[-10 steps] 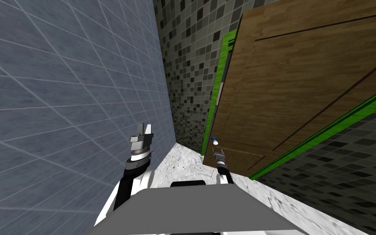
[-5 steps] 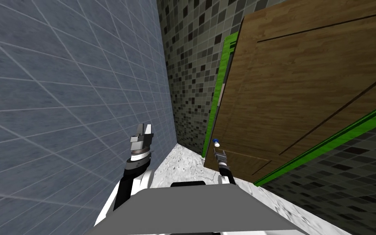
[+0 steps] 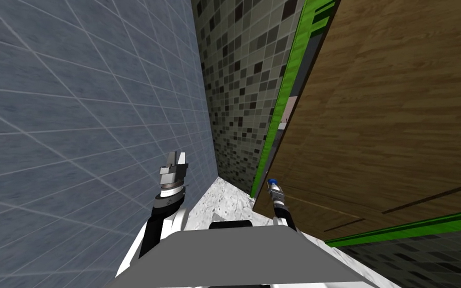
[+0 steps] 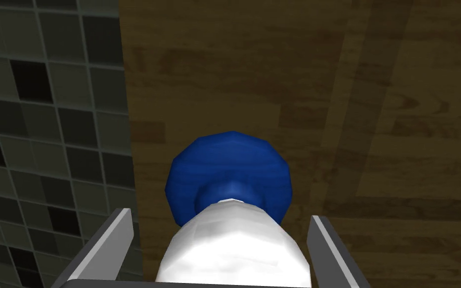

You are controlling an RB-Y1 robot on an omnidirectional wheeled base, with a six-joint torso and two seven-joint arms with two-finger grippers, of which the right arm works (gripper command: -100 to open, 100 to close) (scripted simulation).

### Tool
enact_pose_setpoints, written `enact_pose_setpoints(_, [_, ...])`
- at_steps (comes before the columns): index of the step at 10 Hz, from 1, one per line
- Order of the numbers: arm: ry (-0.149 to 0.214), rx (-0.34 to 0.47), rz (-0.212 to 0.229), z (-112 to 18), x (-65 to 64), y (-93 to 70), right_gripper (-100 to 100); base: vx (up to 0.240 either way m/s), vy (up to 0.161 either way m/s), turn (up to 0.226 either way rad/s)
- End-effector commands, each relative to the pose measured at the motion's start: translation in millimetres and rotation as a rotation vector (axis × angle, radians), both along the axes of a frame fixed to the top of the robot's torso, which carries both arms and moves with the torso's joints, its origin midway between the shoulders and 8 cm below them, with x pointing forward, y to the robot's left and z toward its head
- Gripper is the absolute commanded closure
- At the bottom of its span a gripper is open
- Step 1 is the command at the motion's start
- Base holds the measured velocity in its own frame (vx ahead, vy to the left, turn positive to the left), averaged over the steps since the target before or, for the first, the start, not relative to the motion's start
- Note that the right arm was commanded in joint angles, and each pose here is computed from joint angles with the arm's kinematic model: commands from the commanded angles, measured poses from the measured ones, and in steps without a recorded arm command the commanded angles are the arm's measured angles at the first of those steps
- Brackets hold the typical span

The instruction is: Pull the door open

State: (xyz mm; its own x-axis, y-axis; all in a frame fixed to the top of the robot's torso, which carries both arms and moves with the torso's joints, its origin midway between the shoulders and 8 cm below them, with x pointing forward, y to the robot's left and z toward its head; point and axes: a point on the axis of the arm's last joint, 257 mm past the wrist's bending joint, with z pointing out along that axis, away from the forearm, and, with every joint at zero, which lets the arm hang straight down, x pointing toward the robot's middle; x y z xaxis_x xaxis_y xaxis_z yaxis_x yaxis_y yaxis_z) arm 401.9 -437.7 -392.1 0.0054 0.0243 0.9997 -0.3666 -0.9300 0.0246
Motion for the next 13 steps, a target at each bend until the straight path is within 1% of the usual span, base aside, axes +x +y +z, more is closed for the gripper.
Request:
enact_pose_setpoints(1, [0.001,-0.001,0.001,-0.4,0.1,0.7,100,-0.009,-0.005,-0.035])
enact_pose_setpoints(6, [0.001,-0.001,0.001,-0.4,0.1,0.7,100,-0.018,0.000,0.003])
enact_pose_setpoints(7, [0.005,0.001,0.019,-1.7,-2.9,0.9,100,-0.125,-0.020,0.123])
enact_pose_setpoints(9, [0.002,0.002,0.037,-1.0,-4.2,2.2,100,-0.176,-0.009,0.085])
enact_pose_setpoints(13, [-0.004,0.011,0.099,0.4,-9.3,7.6,100,-0.212,-0.024,0.127])
